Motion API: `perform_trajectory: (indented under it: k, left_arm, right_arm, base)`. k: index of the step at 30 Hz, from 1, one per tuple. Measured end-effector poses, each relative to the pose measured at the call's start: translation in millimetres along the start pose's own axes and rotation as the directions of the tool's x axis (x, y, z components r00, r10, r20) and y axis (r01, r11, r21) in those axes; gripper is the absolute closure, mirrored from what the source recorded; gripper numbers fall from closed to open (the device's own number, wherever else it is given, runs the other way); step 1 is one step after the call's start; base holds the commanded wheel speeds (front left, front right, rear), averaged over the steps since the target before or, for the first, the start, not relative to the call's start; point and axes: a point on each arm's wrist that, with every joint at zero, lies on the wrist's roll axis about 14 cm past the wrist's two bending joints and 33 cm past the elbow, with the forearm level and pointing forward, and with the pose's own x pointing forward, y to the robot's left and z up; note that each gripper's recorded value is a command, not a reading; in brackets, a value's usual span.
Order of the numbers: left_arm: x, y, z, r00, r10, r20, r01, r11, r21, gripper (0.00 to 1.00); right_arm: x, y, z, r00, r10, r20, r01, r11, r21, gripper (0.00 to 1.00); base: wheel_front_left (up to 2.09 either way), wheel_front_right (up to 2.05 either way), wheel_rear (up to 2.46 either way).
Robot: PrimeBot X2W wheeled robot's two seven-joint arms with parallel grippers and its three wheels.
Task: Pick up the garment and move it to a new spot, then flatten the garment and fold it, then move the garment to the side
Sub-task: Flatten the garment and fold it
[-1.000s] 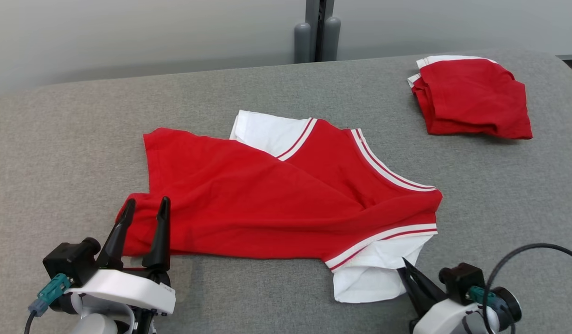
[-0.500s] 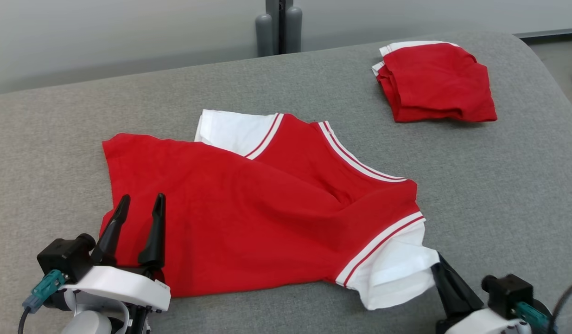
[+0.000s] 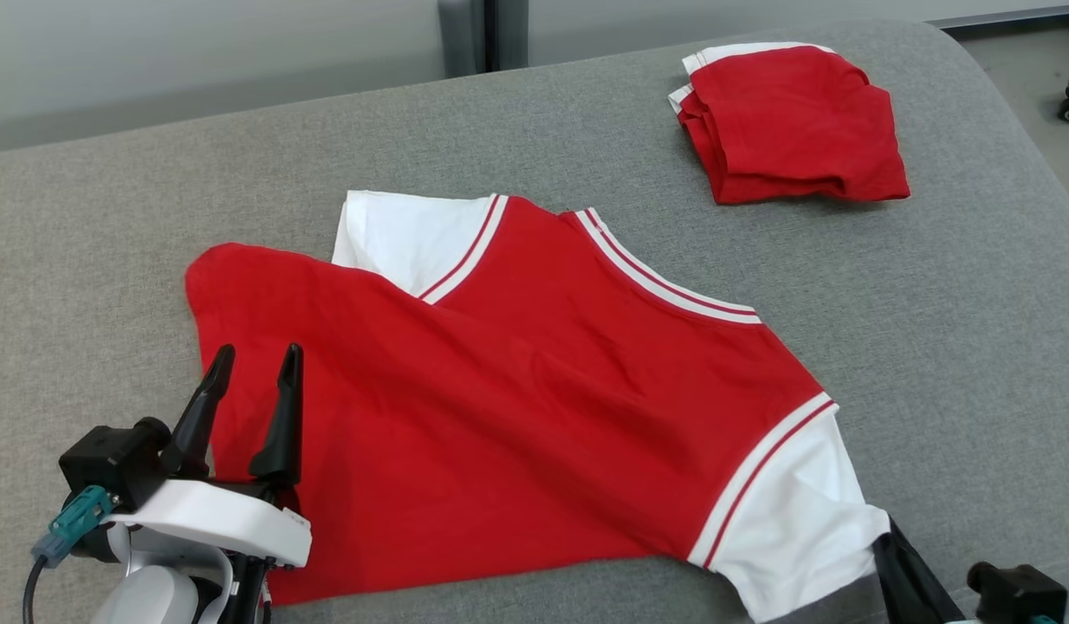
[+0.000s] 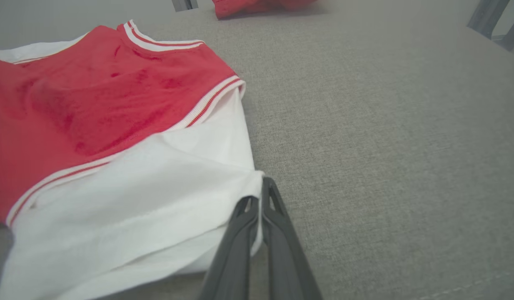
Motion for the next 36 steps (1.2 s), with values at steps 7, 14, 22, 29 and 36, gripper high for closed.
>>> perform_trajectory:
  k: [7, 14, 22, 29, 36]
  left_arm:
    - [-4.8, 3.9, 1.8, 1.000, 0.013, 0.003, -0.013, 1.000, 0.003, 0.00]
    - [-15.4, 13.6, 8.9, 0.998, 0.051, 0.022, -0.051, 0.999, 0.004, 0.00]
    - [-33.4, 28.1, 16.2, 0.993, 0.106, 0.047, -0.106, 0.994, -0.001, 0.00]
    - [-45.0, 39.1, 17.2, 0.988, 0.147, 0.052, -0.147, 0.989, -0.007, 0.00]
    - [-45.9, 39.3, 21.4, 0.986, 0.151, 0.063, -0.151, 0.988, -0.009, 0.00]
  right_arm:
    - [-0.7, -14.8, -10.7, 0.998, -0.067, -0.023, 0.068, 0.996, 0.063, 0.00]
    - [0.9, -61.1, 11.1, 0.984, -0.172, 0.036, 0.171, 0.984, 0.042, 0.00]
    - [4.5, -102.0, 30.2, 0.971, -0.237, 0.015, 0.238, 0.970, -0.048, 0.00]
    - [-3.6, -114.2, 0.5, 0.944, -0.255, -0.208, 0.229, 0.963, -0.139, 0.00]
    - [-11.7, -120.0, 18.2, 0.942, -0.243, -0.232, 0.213, 0.966, -0.149, 0.00]
  base:
    - [0.00, 0.00, 0.00]
    - [0.00, 0.00, 0.00]
    - [0.00, 0.00, 0.00]
    - [0.00, 0.00, 0.00]
    - [0.00, 0.00, 0.00]
